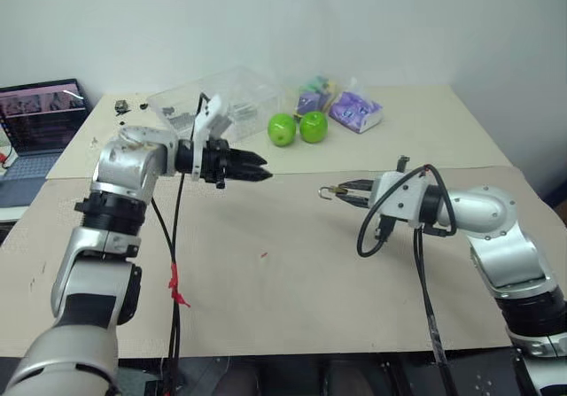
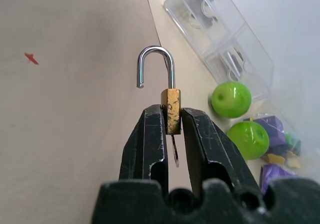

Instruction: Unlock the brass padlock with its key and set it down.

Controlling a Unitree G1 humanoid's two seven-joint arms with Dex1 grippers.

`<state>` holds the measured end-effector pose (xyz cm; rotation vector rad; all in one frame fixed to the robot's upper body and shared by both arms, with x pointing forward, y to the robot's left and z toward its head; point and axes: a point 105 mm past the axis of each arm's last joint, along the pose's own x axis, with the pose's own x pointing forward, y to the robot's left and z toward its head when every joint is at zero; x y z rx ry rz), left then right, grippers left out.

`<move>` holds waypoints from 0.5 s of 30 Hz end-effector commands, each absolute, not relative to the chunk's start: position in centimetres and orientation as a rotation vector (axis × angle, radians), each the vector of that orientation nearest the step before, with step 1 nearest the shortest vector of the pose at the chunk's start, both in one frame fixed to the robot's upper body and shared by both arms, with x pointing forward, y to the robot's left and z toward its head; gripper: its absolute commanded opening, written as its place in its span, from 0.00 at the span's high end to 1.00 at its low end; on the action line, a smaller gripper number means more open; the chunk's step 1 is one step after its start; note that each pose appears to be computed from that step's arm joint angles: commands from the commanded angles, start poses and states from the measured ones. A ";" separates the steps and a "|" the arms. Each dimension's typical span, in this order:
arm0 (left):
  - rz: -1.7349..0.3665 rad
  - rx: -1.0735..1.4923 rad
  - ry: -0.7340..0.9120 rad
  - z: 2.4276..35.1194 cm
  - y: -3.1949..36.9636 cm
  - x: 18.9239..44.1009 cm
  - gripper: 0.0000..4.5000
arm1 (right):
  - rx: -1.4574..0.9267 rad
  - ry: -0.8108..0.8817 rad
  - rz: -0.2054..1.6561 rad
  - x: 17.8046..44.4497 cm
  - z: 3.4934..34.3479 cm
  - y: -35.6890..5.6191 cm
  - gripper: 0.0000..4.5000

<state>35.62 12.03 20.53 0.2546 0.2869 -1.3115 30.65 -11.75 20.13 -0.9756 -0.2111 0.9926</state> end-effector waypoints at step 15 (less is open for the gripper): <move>-1.272 0.669 0.080 20.8 13.2 34.3 0.00 | -1.108 -0.209 1.147 30.9 15.9 -8.2 0.97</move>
